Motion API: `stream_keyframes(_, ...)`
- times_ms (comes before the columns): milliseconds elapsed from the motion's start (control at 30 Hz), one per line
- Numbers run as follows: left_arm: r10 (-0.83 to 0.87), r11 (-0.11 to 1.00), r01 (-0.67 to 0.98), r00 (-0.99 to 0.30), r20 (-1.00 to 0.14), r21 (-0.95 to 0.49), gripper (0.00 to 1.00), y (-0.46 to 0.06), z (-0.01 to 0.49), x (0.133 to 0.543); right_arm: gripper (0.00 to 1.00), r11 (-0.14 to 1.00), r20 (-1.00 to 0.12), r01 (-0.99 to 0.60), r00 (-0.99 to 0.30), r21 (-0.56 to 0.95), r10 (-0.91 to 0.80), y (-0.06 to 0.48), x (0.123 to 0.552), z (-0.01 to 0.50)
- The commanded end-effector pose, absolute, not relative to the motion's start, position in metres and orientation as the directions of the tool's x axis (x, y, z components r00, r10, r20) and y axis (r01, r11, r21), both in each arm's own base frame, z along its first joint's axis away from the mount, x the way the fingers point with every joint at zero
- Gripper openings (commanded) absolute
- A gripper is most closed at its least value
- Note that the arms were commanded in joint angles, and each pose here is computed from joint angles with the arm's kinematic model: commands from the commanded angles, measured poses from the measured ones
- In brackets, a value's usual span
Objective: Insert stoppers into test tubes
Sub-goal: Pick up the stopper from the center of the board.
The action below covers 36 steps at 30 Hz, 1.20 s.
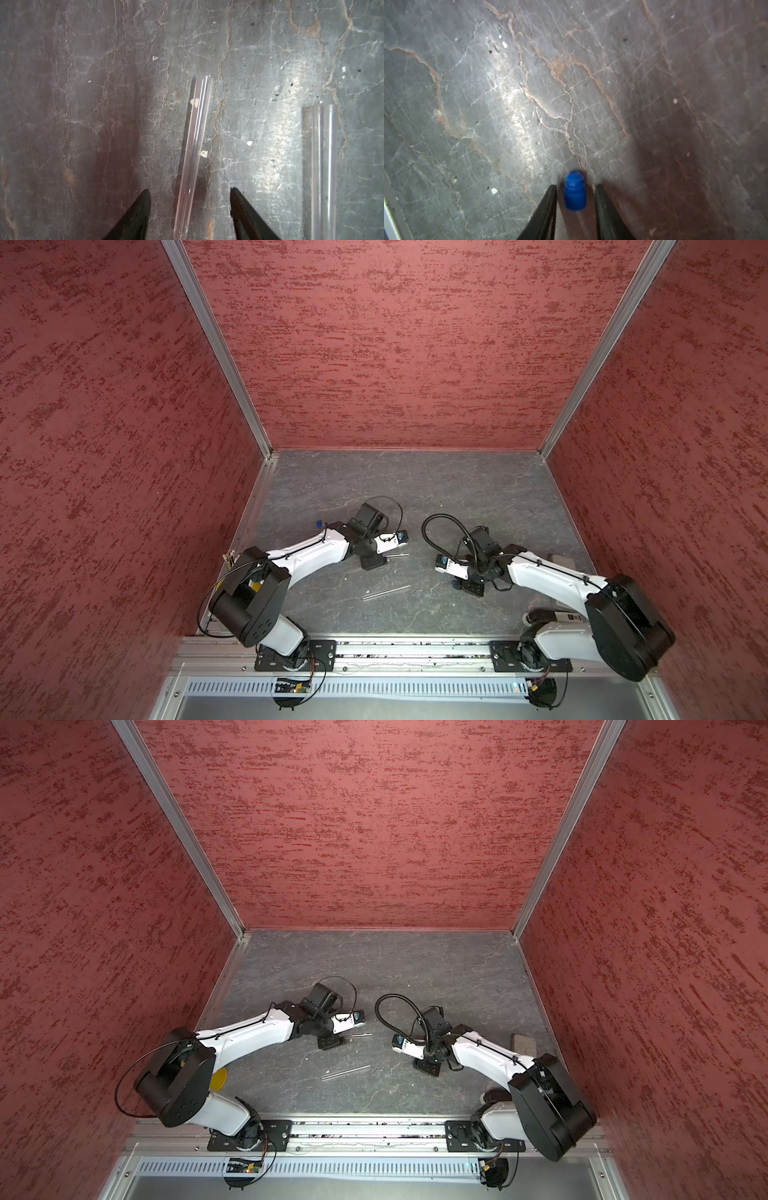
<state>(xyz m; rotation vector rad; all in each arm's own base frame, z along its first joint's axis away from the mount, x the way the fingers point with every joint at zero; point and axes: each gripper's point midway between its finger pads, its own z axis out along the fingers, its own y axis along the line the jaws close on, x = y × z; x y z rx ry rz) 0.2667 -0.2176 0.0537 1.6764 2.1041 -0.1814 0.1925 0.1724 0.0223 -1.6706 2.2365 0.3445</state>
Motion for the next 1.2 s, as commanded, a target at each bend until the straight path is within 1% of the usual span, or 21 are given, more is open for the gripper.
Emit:
stream_keyframes(0, 0.894, 0.257, 0.957, -0.182, -0.41, 0.135, 0.62, -0.218, 0.045, 0.262, 0.31, 0.28, -0.403, -0.959, -0.242, -0.038, -0.883, 0.175, 0.2, 0.024)
stream_keyframes(200, 0.893, 0.254, 0.959, -0.185, -0.41, 0.121, 0.61, -0.22, 0.043, 0.262, 0.26, 0.277, -0.4, -0.96, -0.237, -0.044, -0.886, 0.174, 0.2, 0.022)
stream_keyframes(833, 0.898, 0.24, 0.969, -0.197, -0.394, 0.062, 0.61, -0.226, 0.032, 0.26, 0.19, 0.27, -0.391, -0.962, -0.231, -0.045, -0.891, 0.174, 0.2, 0.023)
stream_keyframes(933, 0.897, 0.238, 0.97, -0.2, -0.394, 0.049, 0.59, -0.227, 0.031, 0.261, 0.19, 0.272, -0.39, -0.961, -0.233, -0.046, -0.891, 0.174, 0.201, 0.024)
stream_keyframes(1067, 0.895, 0.234, 0.972, -0.203, -0.397, 0.03, 0.52, -0.23, 0.032, 0.261, 0.18, 0.272, -0.391, -0.961, -0.233, -0.044, -0.89, 0.175, 0.202, 0.025)
stream_keyframes(1167, 0.899, 0.235, 0.972, -0.208, -0.385, 0.023, 0.5, -0.229, 0.028, 0.263, 0.19, 0.27, -0.39, -0.962, -0.232, -0.045, -0.891, 0.175, 0.202, 0.024)
